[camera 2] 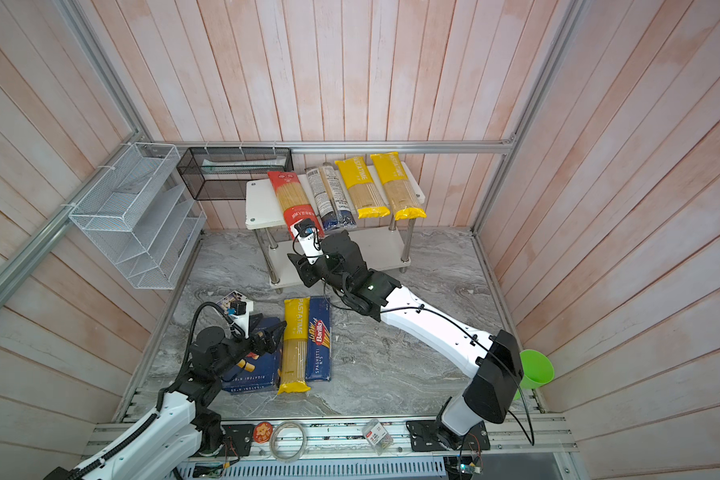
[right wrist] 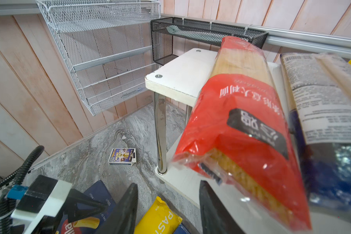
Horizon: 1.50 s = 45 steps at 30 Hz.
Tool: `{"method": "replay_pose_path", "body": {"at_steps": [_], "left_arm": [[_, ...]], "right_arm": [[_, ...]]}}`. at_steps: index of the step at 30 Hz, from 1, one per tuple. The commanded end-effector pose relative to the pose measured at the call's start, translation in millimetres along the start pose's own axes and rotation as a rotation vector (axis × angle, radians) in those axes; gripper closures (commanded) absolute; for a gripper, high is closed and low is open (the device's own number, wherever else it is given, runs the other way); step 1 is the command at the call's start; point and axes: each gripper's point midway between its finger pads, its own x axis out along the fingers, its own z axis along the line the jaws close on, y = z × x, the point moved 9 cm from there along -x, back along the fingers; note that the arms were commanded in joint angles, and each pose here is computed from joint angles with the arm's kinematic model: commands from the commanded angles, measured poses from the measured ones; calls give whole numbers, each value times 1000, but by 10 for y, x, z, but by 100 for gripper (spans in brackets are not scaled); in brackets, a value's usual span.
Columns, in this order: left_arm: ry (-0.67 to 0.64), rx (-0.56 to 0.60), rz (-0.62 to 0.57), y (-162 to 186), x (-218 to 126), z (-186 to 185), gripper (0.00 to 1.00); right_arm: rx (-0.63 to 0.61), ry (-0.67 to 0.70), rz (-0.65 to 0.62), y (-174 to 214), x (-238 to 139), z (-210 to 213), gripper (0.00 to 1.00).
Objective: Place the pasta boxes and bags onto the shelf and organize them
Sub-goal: 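Lay the red bag flat on the top shelf and open the right gripper, then draw the right gripper back from the shelf down toward the table packages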
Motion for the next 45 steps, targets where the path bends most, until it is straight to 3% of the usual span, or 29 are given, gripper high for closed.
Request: {"method": "replay_pose_path", "body": {"at_steps": [1,24,45], "left_arm": [[18,10,-12,-1,-11,-20,0],[9,7,-19,-6,-20,-13,0],[18,11,-20,-8,-29,-24,0]], "right_arm": [[-26,-11,-19,-94,104,-9,52],[-37,-29,31,-125,453,16,51],[5,-79,136,465,-248,552,46]]}}
